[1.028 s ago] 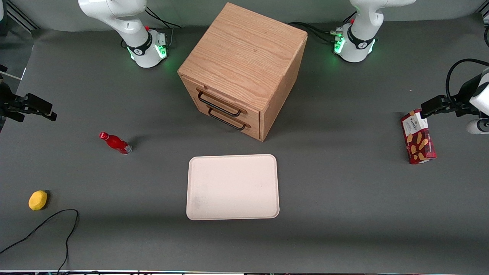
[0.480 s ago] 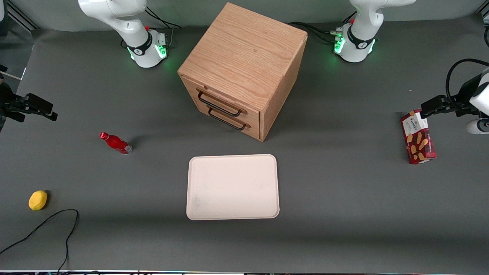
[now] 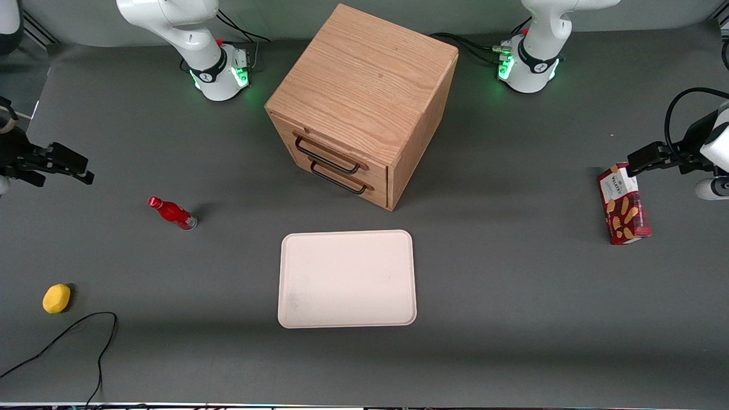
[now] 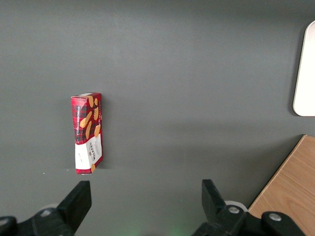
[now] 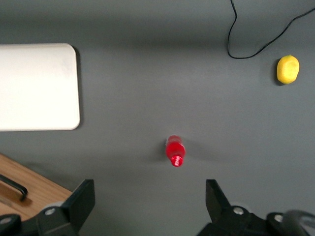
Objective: Open upper drawer
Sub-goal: 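Move the right gripper toward the cabinet's upper drawer handle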
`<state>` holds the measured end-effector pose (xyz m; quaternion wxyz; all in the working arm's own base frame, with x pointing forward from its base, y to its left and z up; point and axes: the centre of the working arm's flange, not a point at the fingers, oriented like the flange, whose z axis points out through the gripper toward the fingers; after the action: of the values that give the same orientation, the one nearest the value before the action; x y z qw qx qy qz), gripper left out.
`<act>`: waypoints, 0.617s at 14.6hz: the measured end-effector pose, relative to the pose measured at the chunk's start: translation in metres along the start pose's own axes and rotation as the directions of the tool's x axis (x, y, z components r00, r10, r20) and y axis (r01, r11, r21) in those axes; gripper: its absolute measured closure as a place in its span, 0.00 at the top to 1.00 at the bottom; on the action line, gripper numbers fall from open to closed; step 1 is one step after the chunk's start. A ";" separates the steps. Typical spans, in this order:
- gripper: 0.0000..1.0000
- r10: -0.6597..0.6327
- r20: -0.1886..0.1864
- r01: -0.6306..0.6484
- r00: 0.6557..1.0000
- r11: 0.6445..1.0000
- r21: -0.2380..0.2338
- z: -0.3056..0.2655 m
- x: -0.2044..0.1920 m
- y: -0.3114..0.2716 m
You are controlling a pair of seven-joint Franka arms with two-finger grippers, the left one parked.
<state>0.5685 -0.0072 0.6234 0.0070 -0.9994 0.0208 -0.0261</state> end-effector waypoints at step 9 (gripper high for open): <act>1.00 -0.039 -0.024 0.040 0.999 0.999 0.014 0.018 0.010 -0.073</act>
<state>0.5823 0.0657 0.6074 0.0137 -0.9992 0.0010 -0.0384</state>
